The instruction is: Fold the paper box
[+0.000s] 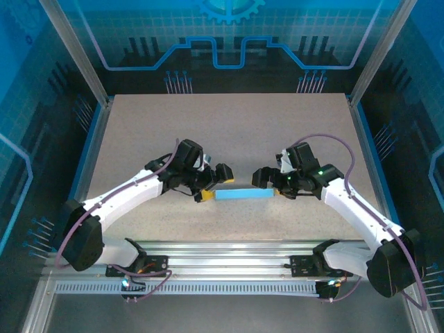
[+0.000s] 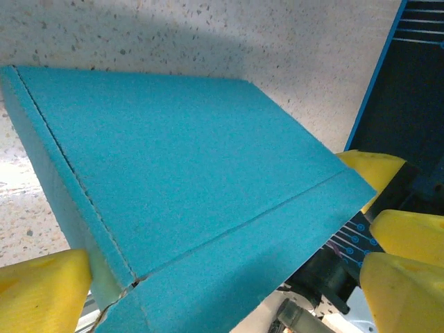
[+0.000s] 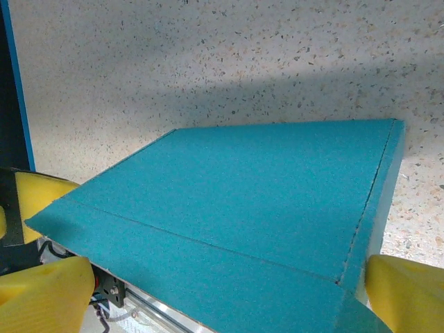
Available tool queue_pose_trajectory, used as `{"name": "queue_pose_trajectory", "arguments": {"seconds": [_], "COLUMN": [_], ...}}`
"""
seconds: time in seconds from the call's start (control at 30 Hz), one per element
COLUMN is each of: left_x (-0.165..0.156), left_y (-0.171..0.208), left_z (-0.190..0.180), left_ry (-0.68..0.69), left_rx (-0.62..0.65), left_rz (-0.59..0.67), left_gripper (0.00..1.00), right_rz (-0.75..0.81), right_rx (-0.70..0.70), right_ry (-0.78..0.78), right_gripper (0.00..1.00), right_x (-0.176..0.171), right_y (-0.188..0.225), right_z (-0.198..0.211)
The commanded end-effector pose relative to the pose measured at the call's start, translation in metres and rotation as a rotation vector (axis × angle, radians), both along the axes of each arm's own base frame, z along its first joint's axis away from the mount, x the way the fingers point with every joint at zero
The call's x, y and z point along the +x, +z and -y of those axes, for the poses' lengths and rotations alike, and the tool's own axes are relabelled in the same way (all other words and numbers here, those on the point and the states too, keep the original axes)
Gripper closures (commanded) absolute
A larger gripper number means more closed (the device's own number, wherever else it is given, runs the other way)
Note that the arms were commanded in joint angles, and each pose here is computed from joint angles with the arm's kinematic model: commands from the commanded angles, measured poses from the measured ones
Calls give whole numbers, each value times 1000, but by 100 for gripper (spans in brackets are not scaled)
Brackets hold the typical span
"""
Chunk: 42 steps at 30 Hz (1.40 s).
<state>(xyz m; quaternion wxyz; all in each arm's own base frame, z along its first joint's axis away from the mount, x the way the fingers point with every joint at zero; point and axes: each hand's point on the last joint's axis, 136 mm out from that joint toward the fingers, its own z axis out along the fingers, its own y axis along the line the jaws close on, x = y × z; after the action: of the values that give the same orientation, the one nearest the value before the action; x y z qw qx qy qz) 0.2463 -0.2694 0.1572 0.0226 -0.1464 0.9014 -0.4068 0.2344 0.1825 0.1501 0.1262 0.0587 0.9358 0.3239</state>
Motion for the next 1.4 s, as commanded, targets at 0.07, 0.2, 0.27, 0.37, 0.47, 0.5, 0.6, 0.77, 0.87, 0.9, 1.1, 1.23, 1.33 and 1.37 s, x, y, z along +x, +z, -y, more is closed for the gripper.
{"name": "queue_pose_trajectory", "arguments": {"seconds": [0.07, 0.2, 0.27, 0.37, 0.47, 0.5, 0.6, 0.77, 0.87, 0.9, 1.1, 1.23, 1.33, 1.37], "left_x": [12, 16, 17, 20, 23, 24, 28, 34, 36, 37, 43, 44, 45, 45], "left_y": [34, 35, 35, 32, 30, 30, 30, 28, 26, 26, 25, 24, 23, 22], "left_z": [17, 17, 17, 16, 15, 15, 13, 10, 10, 10, 8, 7, 5, 4], "left_ry": [-57, -53, -52, -47, -43, -43, -38, -33, -32, -32, -28, -33, -29, -30], "left_rx": [-110, -117, -116, -114, -114, -115, -115, -117, -117, -117, -110, -105, -98, -97], "left_rz": [77, 71, 72, 67, 61, 62, 62, 55, 51, 50, 52, 53, 52, 52], "left_gripper": [1, 1, 1, 1, 1, 1, 1, 1, 1, 1, 1, 1, 1, 1], "right_rz": [-9, -5, 0, -2, -4, -4, -8, 14, 14, 13, 22, 25, 27, 26], "right_rx": [104, 107, 107, 106, 107, 105, 105, 114, 117, 116, 107, 105, 102, 101], "right_ry": [39, 34, 33, 28, 27, 25, 19, 12, 8, 8, 1, 1, -2, -2], "right_gripper": [0, 0, 0, 0, 0, 0, 0, 0, 0, 0, 0, 0, 0, 0], "right_x": [1, 5, 7, 9, 11, 12, 15, 25, 28, 28, 33, 34, 35, 35], "right_y": [9, 10, 12, 10, 9, 8, 6, 14, 14, 14, 15, 15, 15, 14], "right_z": [-16, -16, -16, -15, -16, -15, -14, -14, -13, -13, -9, -8, -7, -7]}}
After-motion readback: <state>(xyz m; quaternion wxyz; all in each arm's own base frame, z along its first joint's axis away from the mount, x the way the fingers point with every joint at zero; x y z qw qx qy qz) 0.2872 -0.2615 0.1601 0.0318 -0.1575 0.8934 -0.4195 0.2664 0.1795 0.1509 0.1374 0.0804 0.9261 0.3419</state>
